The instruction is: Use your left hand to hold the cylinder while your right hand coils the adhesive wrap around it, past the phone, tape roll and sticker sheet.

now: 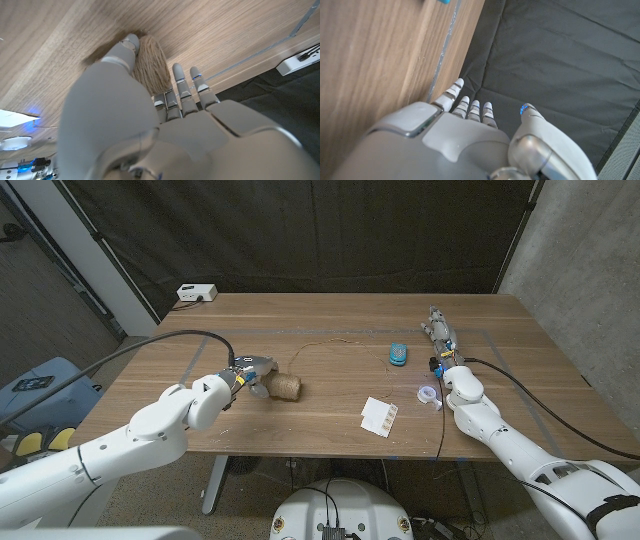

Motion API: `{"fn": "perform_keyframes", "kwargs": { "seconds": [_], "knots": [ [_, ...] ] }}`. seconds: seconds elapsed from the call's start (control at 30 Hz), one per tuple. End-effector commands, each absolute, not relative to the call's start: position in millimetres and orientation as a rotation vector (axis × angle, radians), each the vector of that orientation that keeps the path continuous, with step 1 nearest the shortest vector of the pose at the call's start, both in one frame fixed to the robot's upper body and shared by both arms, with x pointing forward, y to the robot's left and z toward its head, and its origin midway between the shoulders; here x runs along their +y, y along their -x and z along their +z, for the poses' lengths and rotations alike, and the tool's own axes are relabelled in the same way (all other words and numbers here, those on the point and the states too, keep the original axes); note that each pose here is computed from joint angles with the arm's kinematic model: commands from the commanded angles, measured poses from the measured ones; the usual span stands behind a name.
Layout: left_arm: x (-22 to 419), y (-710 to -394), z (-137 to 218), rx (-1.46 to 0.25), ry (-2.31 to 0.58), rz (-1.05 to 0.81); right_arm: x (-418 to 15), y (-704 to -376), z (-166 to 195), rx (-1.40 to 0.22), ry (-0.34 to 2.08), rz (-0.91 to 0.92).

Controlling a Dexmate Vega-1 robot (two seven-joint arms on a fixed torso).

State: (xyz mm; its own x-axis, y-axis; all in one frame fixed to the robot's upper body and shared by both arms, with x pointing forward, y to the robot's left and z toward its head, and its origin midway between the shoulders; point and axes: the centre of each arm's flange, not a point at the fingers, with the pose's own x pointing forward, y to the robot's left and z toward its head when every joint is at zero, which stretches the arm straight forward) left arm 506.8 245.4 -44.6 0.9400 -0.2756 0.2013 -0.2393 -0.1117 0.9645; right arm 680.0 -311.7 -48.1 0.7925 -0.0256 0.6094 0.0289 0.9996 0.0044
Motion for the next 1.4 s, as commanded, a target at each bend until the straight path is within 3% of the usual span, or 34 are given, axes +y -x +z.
{"fn": "perform_keyframes", "kwargs": {
  "seconds": [0.03,1.4],
  "knots": [
    [245,-504,-44,-0.415,-1.684,-0.028,-310,-677,-44,-0.656,0.022,-0.022],
    [232,-523,-10,-0.494,-1.630,-0.068,-305,-681,-18,-0.643,0.090,0.003]
  ]
}}
